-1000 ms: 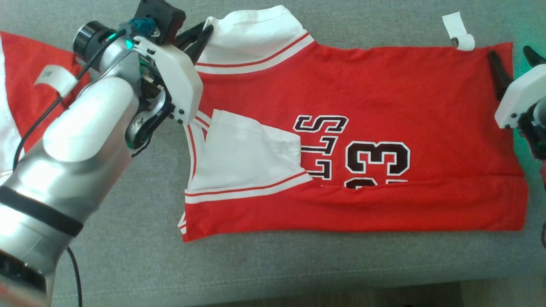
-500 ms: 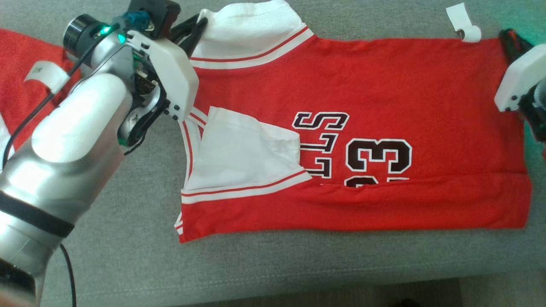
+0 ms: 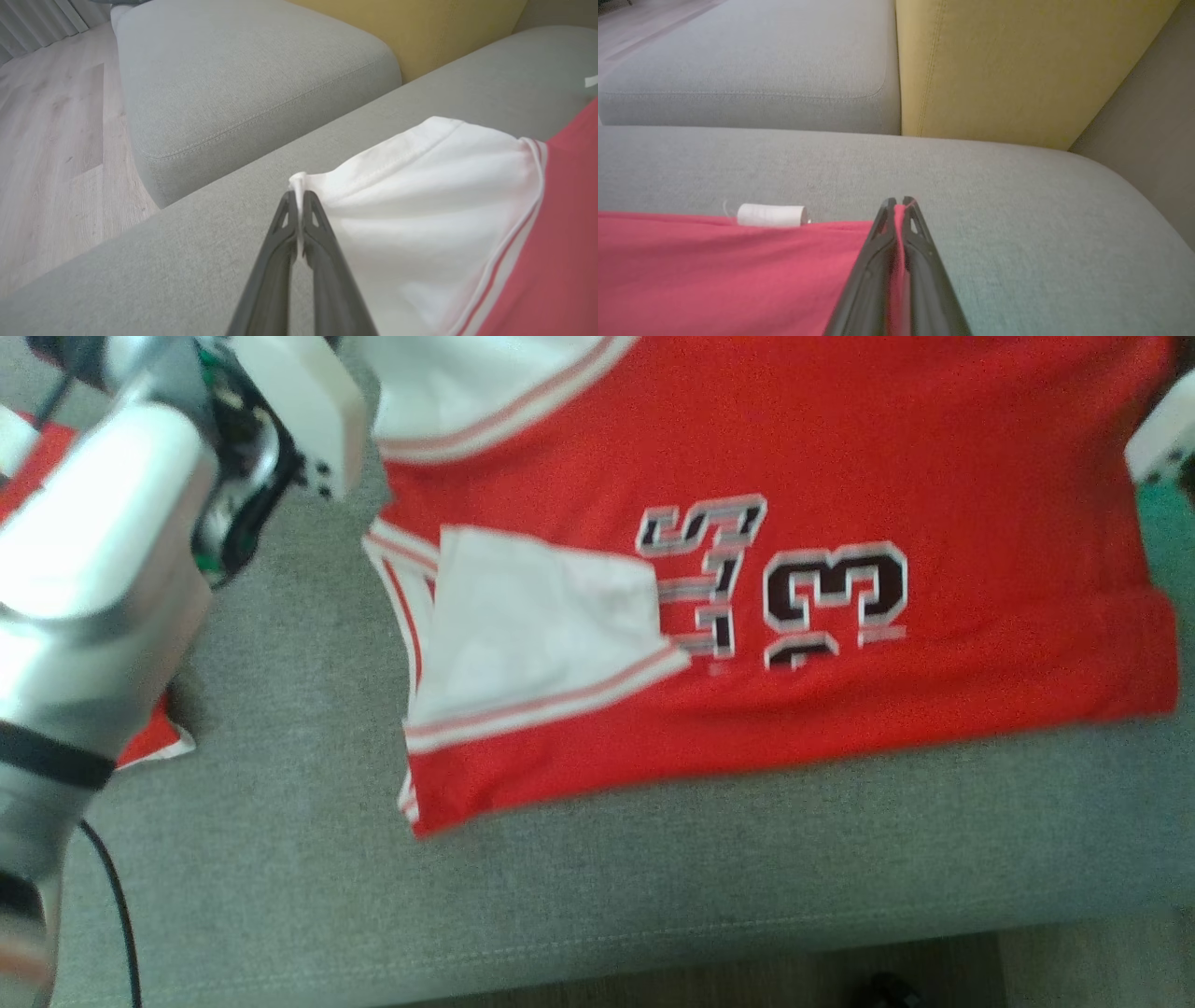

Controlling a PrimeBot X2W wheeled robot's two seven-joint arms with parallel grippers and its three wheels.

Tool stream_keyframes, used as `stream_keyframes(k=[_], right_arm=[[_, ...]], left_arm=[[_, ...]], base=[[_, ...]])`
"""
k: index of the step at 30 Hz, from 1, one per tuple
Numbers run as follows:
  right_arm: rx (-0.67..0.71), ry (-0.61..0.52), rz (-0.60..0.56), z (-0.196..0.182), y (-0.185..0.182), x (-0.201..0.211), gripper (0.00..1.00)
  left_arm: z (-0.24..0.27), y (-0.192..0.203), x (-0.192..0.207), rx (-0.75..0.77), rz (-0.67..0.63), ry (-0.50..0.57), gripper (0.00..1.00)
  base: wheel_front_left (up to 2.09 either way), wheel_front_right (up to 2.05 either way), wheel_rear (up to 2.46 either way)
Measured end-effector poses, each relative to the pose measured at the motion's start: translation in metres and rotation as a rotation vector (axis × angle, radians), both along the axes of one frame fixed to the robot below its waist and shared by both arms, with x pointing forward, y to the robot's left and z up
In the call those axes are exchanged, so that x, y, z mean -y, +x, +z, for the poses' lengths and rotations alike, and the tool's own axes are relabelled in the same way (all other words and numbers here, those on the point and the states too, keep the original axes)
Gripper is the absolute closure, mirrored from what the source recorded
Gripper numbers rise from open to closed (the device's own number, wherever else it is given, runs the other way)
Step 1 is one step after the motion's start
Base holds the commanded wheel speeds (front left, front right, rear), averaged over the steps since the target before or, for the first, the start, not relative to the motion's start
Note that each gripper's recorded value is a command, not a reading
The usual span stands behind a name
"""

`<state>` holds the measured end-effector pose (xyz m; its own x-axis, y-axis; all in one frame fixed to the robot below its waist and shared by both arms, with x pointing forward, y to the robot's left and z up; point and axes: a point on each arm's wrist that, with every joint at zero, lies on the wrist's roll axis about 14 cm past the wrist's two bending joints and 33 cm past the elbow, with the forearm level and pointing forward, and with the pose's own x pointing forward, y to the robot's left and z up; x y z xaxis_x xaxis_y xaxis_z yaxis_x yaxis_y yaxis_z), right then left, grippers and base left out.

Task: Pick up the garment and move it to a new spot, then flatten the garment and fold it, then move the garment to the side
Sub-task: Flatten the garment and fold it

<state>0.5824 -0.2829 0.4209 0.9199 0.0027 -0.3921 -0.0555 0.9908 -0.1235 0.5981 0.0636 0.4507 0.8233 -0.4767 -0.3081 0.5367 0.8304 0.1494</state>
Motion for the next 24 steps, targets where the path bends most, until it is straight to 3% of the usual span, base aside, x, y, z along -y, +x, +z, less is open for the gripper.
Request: stream_keyframes(k=[11, 24], right_arm=[[0.131, 0.018, -0.010, 0.031, 0.035, -0.004, 1.00], [0.099, 0.015, -0.004, 0.022, 0.002, -0.004, 1.00]], left_arm=[[0.019, 0.033, -0.002, 0.102, 0.060, -0.037, 1.00], [0.015, -0.002, 0.006, 0.081, -0.005, -0.033, 1.00]], base=[[0.00, 0.00, 0.00], [0.00, 0.00, 0.00]])
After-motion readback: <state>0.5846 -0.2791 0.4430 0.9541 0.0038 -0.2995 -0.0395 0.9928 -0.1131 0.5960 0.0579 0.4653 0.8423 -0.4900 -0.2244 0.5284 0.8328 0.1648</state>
